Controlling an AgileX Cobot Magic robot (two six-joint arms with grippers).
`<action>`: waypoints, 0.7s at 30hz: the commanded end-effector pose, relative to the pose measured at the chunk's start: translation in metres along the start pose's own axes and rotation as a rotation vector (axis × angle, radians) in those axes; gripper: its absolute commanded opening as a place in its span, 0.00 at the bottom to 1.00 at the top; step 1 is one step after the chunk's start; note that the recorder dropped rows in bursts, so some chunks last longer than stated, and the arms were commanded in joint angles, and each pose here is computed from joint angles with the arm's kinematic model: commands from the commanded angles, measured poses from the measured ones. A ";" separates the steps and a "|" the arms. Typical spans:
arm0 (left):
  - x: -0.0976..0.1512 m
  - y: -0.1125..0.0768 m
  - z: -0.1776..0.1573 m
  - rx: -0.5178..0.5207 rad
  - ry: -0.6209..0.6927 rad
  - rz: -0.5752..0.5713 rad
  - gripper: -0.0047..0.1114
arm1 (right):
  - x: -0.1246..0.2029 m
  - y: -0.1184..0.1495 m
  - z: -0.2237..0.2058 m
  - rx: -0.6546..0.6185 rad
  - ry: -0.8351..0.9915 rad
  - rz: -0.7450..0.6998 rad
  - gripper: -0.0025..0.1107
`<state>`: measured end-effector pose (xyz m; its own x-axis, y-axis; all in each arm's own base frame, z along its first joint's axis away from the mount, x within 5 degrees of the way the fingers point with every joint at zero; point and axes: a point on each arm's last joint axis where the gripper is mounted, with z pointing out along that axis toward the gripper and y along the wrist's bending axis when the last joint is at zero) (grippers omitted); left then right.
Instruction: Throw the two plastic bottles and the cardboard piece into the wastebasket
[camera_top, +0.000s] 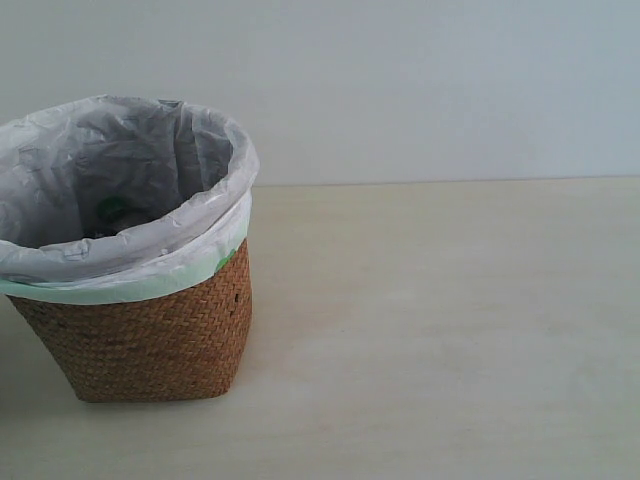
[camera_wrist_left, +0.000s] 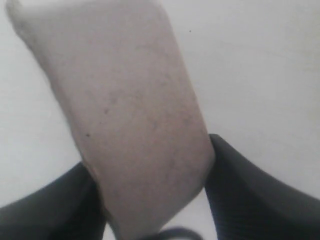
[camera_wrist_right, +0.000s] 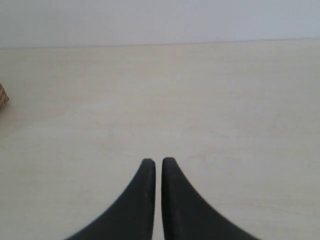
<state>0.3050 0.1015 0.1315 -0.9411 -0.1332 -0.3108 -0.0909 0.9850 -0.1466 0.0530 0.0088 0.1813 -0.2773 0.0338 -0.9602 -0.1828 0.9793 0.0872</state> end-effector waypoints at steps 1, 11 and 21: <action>-0.002 0.003 -0.012 -0.016 -0.051 -0.106 0.07 | 0.000 -0.001 0.000 0.008 -0.008 -0.005 0.03; -0.007 0.007 -0.111 -0.020 -0.322 -0.172 0.07 | 0.000 -0.001 0.000 0.008 -0.008 -0.008 0.03; -0.013 -0.037 -0.257 -0.050 -0.662 -0.054 0.07 | 0.000 -0.001 0.000 0.008 -0.008 -0.008 0.03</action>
<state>0.2506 0.1029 0.3498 -0.5888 -0.2290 -0.7752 -0.1744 0.9724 -0.1548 0.0530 0.0088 0.1813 -0.2777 0.0359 -0.9600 -0.1822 0.9792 0.0893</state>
